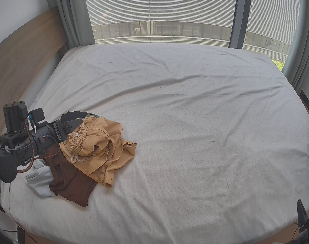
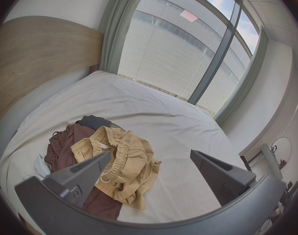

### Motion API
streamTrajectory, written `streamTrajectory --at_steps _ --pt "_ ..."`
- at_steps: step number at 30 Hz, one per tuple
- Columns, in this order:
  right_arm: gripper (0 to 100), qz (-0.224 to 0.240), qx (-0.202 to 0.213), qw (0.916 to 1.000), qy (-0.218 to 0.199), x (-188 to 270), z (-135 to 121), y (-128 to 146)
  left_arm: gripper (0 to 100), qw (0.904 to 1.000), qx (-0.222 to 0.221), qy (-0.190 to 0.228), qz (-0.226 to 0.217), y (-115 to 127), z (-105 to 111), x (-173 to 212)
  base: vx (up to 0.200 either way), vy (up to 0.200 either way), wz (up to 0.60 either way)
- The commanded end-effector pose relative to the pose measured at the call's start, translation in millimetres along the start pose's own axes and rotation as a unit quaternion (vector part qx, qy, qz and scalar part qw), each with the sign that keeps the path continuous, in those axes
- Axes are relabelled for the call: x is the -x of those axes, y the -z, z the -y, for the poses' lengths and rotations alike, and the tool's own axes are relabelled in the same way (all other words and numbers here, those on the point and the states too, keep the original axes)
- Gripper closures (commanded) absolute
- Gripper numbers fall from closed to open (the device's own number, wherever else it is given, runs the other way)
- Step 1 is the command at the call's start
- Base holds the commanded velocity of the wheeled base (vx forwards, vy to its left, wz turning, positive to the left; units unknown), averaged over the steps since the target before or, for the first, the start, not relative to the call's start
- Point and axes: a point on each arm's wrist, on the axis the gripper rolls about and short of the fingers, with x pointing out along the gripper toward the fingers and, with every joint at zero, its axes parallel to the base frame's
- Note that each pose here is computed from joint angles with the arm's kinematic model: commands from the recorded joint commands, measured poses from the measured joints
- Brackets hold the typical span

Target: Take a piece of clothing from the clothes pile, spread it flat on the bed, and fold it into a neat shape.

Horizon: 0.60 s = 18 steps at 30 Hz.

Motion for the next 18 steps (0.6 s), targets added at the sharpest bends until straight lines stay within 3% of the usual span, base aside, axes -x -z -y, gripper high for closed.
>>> streamTrajectory --at_steps 1,8,18 --pt "0 -0.002 0.0 1.0 0.0 -0.3 0.0 5.1 0 0.9996 0.009 -0.014 -0.022 10.1 -14.0 -15.3 0.0 0.0 0.0" --pt "0 -0.002 0.0 1.0 -0.001 -0.3 0.1 5.1 0 0.9992 0.017 -0.024 -0.028 15.0 -28.3 -27.8 0.0 0.0 0.0" --pt "0 -0.002 0.0 1.0 0.0 -0.3 0.0 5.1 0 0.9978 0.048 -0.002 -0.045 15.7 -36.6 -59.8 0.0 0.0 0.0"
